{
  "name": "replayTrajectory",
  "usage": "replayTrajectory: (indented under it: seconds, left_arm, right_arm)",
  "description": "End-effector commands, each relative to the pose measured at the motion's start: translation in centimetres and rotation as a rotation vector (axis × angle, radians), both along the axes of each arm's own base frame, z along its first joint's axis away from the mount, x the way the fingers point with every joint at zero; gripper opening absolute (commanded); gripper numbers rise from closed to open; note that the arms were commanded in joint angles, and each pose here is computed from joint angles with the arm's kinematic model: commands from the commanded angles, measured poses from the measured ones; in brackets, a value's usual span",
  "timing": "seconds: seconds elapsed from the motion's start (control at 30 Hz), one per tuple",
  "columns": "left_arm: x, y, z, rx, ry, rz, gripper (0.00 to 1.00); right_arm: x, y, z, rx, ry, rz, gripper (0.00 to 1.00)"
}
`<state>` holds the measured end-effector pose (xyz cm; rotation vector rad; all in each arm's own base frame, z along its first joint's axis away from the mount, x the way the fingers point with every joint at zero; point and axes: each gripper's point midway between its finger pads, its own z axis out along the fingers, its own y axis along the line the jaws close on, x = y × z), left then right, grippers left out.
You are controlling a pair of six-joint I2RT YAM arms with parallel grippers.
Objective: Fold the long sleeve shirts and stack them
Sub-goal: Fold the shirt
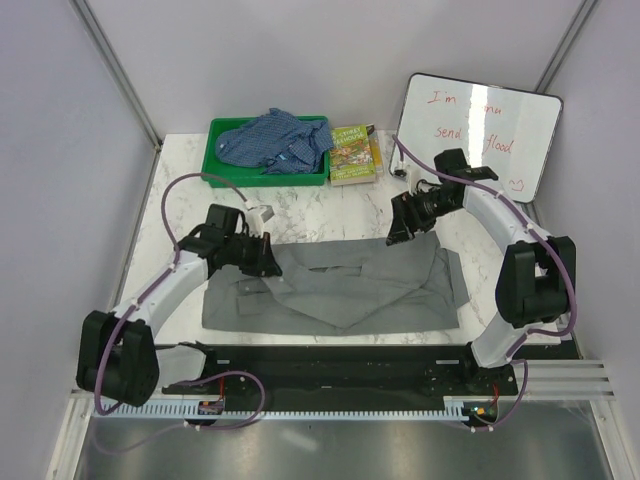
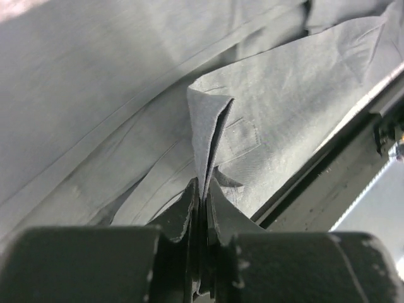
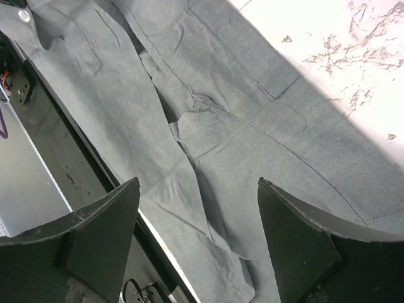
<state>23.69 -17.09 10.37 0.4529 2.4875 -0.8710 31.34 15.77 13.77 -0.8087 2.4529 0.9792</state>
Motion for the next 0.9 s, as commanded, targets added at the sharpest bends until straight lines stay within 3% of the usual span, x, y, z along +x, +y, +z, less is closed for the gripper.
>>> replayTrajectory:
  seconds: [0.0,0.17,0.3,0.57,0.7,0.87]
  left_arm:
    - [1.0,1.3,1.7,-0.057,-0.106,0.116,0.12]
    - [0.8,1.8,3.2,-0.141,-0.222,0.114,0.14]
    - [-1.4,0.0,5.6,-0.256,-0.321,-0.071,0.11]
    - [0.9,3.3,3.2,-0.071,-0.288,0.165,0.12]
    - [2.1,5.2,1.7,0.028,-0.233,0.278,0.25]
    - [2.7,6.6,0.0,0.074,-0.125,0.373,0.32]
  right_arm:
    - [0.4,0.1,0.2,-0.003,-0.026,0.03,0.82]
    - [-0.2,0.4,-0.4,-0.012,-0.013,0.053,0.78]
    - [-0.9,0.3,-1.7,-0.025,0.018,0.062,0.75]
    - [-0.7,0.5,-2.1,-0.041,0.018,0.067,0.73]
    - [-0.9,0.5,-2.1,-0.062,0.012,0.072,0.73]
    - [-1.3,0.4,-2.3,-0.09,0.014,0.081,0.73]
